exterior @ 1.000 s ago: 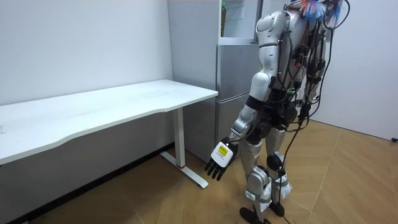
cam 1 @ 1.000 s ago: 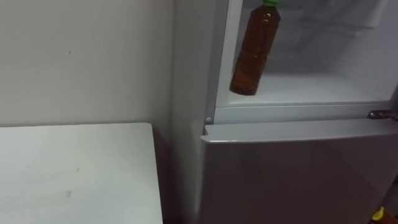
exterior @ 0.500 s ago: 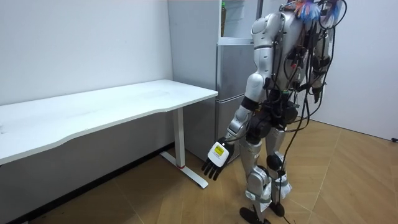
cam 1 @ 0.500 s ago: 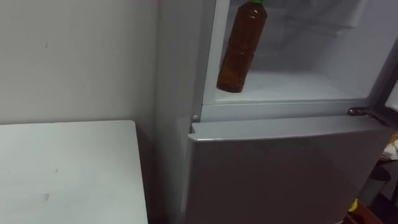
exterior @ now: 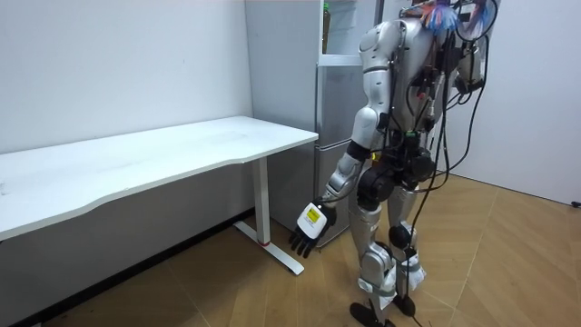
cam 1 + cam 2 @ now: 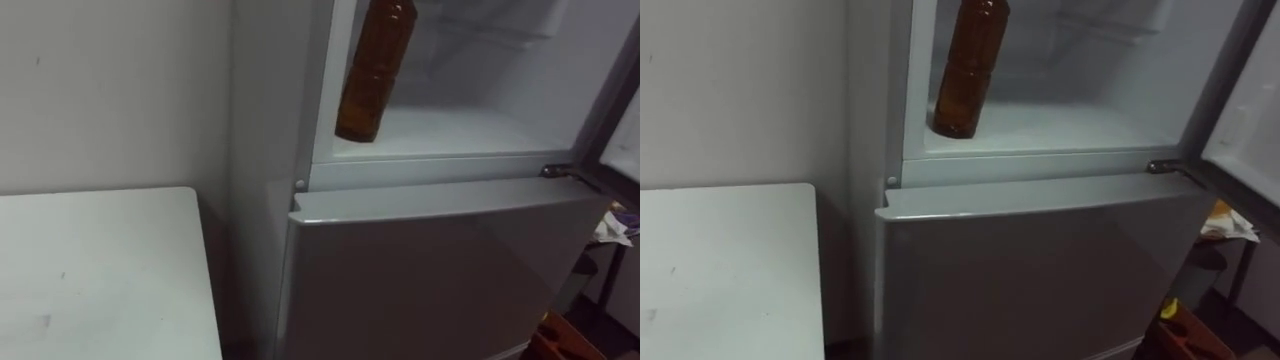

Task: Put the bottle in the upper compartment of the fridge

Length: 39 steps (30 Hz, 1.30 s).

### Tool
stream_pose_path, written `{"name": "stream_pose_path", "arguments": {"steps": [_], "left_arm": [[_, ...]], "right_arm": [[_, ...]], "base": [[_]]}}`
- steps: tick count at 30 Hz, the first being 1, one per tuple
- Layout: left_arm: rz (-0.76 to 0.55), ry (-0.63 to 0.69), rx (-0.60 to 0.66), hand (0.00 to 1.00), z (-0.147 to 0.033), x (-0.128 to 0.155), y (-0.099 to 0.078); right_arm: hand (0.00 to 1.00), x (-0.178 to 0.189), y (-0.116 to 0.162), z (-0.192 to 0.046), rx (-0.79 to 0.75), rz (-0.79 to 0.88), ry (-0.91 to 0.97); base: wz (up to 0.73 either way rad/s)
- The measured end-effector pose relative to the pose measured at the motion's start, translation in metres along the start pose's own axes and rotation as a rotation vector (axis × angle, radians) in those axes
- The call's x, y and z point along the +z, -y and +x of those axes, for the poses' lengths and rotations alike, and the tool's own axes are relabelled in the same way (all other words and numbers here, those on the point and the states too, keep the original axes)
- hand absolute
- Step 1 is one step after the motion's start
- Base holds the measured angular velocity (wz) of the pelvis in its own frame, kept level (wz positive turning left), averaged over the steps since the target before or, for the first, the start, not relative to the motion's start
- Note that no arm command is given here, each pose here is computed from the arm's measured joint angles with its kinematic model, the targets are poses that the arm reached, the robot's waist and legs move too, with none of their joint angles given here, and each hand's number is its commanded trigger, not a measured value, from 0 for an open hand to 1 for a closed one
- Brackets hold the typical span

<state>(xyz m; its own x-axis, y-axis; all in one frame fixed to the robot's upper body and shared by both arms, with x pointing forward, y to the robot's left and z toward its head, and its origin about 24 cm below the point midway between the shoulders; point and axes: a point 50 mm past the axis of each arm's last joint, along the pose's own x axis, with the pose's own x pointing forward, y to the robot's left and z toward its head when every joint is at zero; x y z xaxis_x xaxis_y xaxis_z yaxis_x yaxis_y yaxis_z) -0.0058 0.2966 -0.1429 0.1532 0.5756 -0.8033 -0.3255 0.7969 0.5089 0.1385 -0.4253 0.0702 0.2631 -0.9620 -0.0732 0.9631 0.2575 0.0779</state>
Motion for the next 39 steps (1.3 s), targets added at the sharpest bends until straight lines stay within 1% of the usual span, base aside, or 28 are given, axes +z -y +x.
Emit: {"name": "stream_pose_path", "arguments": {"steps": [1, 4, 8, 13, 18, 26, 29, 34, 39], "left_arm": [[0.001, -0.003, 0.003, 0.00, 0.000, -0.001, 0.001], [0.013, -0.014, -0.012, 0.00, -0.002, -0.003, 0.006], [0.016, -0.028, 0.001, 0.00, -0.002, -0.007, 0.005], [-0.008, -0.051, -0.012, 0.00, -0.006, -0.016, 0.011], [-0.003, -0.062, -0.009, 0.00, -0.007, -0.021, 0.009], [-0.007, -0.051, -0.012, 0.00, -0.007, -0.021, 0.009], [-0.007, -0.052, -0.013, 0.00, -0.007, -0.021, 0.009], [-0.003, -0.066, -0.015, 0.00, -0.007, -0.025, 0.009], [-0.003, -0.080, -0.022, 0.00, -0.009, -0.029, 0.011]], "right_arm": [[0.00, 0.009, -0.004, -0.002, 0.003, -0.001, 0.039], [0.00, 0.019, -0.009, -0.005, -0.006, 0.014, 0.079], [0.00, 0.034, -0.017, -0.010, -0.008, 0.054, 0.125], [0.00, 0.035, -0.029, -0.018, 0.019, 0.020, 0.161], [0.00, 0.040, -0.033, -0.025, 0.049, -0.043, 0.219], [0.00, 0.045, -0.040, -0.031, 0.086, -0.039, 0.242], [0.00, 0.046, -0.043, -0.034, 0.097, -0.064, 0.259], [0.00, 0.047, -0.056, -0.045, 0.170, -0.071, 0.267], [0.00, 0.048, -0.058, -0.048, 0.179, -0.128, 0.305]], "base": [[0.00], [-0.01], [-0.06], [-0.03], [-0.02], [0.00], [-0.05], [-0.07], [-0.01]]}}
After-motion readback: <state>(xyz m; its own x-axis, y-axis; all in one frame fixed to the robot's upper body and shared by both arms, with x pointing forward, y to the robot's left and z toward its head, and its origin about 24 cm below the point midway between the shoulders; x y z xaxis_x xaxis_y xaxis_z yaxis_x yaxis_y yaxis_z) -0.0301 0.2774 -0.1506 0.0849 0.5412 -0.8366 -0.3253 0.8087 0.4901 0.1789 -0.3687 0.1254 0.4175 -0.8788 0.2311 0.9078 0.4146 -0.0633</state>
